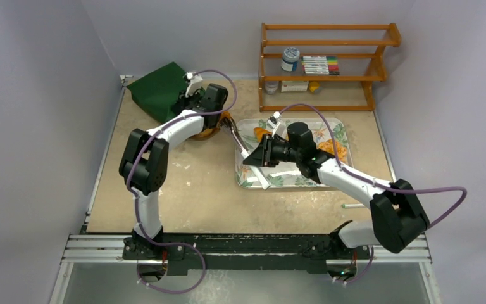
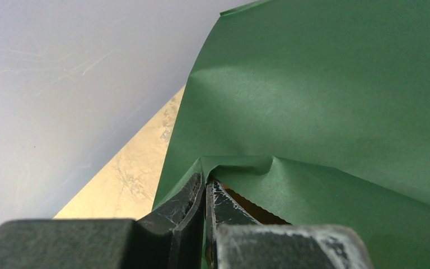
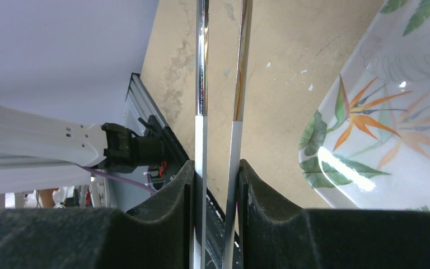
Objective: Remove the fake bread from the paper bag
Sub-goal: Move the paper bag to the center of the board.
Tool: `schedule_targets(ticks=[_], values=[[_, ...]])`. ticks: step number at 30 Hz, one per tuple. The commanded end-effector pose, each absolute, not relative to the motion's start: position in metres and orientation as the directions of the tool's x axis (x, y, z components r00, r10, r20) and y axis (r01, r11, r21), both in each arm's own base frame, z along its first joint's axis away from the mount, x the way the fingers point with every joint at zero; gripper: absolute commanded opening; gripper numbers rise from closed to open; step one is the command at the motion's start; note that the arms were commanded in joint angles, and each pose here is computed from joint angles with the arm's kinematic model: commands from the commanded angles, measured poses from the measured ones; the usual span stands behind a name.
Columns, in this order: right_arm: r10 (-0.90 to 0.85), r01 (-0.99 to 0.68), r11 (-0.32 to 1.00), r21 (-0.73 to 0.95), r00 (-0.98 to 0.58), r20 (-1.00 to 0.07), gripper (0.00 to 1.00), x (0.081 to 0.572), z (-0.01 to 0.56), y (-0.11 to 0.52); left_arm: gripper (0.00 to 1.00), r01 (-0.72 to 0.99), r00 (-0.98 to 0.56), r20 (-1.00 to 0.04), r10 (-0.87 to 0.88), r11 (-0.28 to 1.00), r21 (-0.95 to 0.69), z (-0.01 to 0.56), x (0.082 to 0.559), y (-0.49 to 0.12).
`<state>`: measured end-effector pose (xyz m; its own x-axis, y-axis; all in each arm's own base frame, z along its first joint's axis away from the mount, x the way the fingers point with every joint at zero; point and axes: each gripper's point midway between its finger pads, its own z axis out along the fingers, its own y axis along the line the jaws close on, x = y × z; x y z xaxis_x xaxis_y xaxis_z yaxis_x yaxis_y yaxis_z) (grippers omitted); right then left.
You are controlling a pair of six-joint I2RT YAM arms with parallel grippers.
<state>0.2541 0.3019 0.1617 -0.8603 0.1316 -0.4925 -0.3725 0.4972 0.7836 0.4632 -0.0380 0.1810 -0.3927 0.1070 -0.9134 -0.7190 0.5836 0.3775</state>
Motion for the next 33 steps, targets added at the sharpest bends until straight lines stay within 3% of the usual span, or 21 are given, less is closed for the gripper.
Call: schedule_targets(ticks=[1,14,24,33], values=[[0.192,-0.488,0.426,0.762,-0.774,-0.603,0.04,0.258,0.214,0.303,0.02,-0.749,-0.338,-0.939,0.057,0.589,0.305,0.189,0.471,-0.036],[0.265,-0.499,0.367,0.785,-0.753,-0.602,0.04,0.27,0.219,0.311,0.02,-0.748,-0.333,-0.943,0.009,0.606,0.27,0.175,0.447,-0.029],[0.34,-0.417,0.15,0.897,-0.83,-0.442,0.05,0.258,0.206,0.324,0.01,-0.754,-0.29,-0.956,-0.043,0.626,0.2,0.171,0.427,-0.023],[0.362,-0.412,0.054,0.91,-0.841,-0.402,0.05,0.234,0.242,0.327,0.01,-0.744,-0.292,-0.956,-0.043,0.638,0.198,0.171,0.436,-0.027]])
